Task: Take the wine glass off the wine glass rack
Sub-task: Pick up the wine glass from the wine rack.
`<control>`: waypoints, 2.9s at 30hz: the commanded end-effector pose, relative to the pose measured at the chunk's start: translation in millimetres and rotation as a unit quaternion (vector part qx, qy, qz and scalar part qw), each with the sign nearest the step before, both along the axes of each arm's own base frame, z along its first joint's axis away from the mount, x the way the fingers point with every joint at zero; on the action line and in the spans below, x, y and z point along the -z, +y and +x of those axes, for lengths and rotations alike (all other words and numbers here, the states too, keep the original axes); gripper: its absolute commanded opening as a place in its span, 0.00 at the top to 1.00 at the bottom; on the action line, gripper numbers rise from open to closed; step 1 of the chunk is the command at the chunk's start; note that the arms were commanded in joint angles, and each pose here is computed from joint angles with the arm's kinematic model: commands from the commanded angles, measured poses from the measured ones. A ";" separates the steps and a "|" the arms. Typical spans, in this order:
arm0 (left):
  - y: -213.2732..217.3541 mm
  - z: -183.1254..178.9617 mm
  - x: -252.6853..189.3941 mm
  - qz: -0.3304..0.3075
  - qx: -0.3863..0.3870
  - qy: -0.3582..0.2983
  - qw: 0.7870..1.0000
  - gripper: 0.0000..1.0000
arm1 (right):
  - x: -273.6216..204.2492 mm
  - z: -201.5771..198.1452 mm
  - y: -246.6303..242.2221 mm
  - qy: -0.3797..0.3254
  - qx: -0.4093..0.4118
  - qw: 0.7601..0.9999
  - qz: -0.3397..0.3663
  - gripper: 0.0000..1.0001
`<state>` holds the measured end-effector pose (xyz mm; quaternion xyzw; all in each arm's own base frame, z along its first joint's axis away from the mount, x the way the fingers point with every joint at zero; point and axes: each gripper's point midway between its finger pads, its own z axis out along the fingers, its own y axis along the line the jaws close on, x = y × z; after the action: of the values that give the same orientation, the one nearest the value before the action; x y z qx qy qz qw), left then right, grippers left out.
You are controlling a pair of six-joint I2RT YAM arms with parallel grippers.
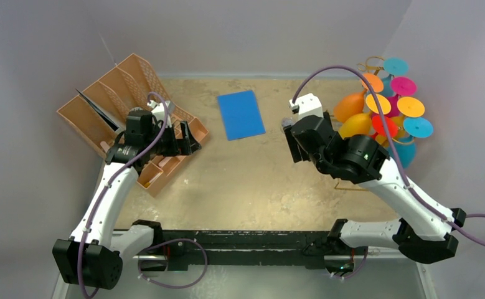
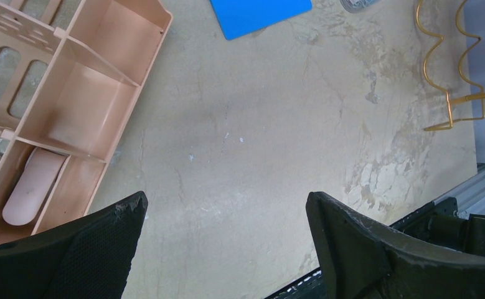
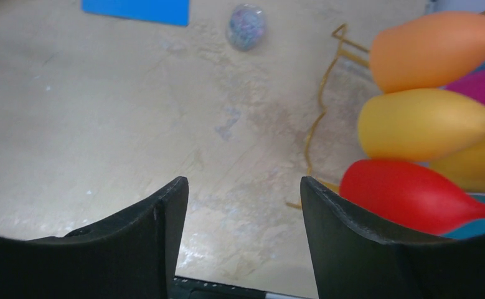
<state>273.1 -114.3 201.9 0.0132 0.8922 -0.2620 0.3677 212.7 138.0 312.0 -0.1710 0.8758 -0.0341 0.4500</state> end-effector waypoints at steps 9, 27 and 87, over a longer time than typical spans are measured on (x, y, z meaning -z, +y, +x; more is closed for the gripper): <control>-18.8 -0.3 -11.9 -0.042 0.057 -0.016 0.997 0.05 | -7.1 16.0 -33.2 -0.042 0.038 0.990 -0.127 0.35; -88.9 20.5 -105.9 -0.157 0.158 -0.077 0.972 0.08 | 143.8 -17.4 14.3 0.084 -0.008 0.996 0.017 0.29; -102.3 -15.2 -28.0 -0.106 0.170 -0.007 0.980 0.09 | -54.8 21.9 -182.2 -0.024 0.225 0.925 -0.306 0.50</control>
<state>256.5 -215.7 224.2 0.1115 0.8504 -0.4127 0.3068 241.1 -33.3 362.7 -0.1077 0.8333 -0.3844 0.3823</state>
